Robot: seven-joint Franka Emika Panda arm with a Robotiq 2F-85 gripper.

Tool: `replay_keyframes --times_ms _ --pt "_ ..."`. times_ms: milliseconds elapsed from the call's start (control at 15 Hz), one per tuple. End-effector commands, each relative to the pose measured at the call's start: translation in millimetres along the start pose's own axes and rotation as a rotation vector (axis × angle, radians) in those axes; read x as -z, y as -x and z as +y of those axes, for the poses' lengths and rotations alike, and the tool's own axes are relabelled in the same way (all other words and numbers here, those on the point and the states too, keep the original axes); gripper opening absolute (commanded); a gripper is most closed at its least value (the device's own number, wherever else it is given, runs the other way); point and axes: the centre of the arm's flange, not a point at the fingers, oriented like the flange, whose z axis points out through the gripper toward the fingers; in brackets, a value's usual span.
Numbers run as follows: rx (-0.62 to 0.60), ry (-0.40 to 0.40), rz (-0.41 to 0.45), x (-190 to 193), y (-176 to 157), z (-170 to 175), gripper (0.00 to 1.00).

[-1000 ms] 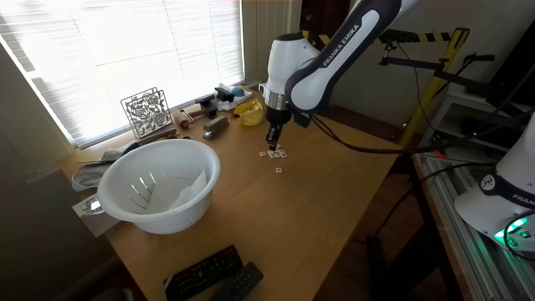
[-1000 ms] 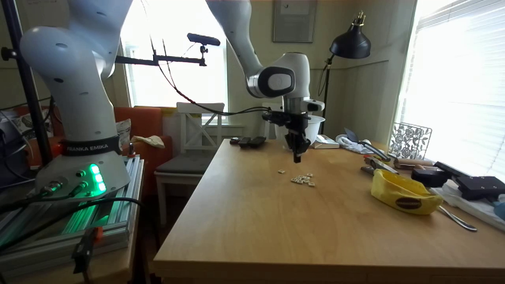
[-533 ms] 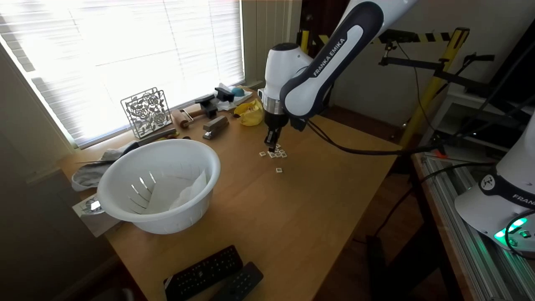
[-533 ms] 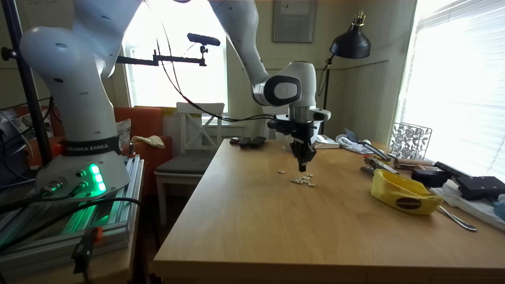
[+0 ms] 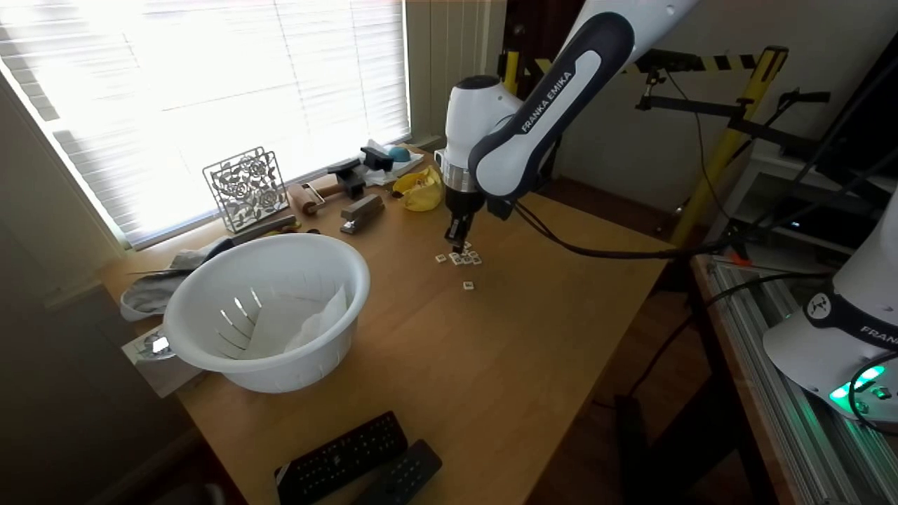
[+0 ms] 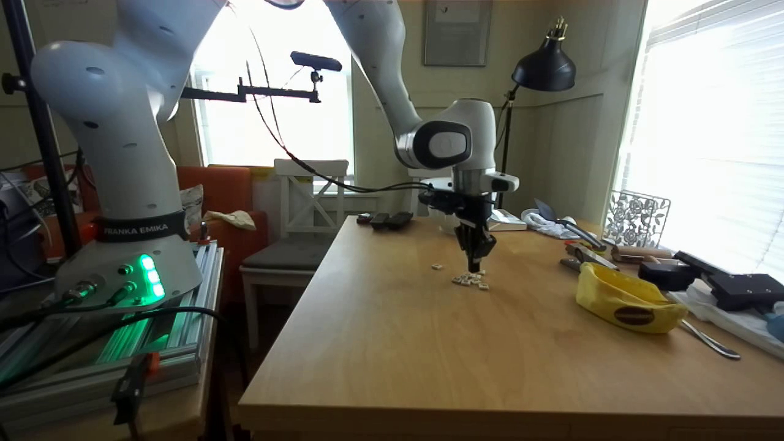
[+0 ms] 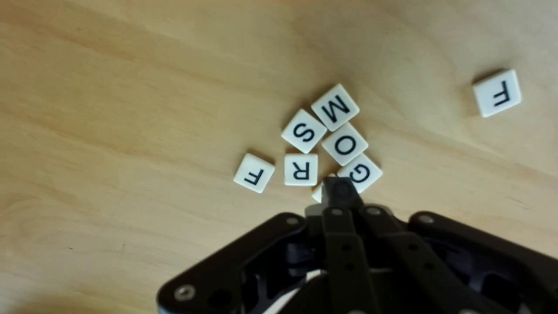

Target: Move the letters to the left

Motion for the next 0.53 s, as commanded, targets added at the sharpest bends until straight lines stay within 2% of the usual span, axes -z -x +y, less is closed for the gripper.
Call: replay_keyframes --times_ms 0,467 --pt "0.018 0.007 0.016 -12 -11 2 0.00" --pt "0.030 0.004 0.024 -23 -20 2 0.00"
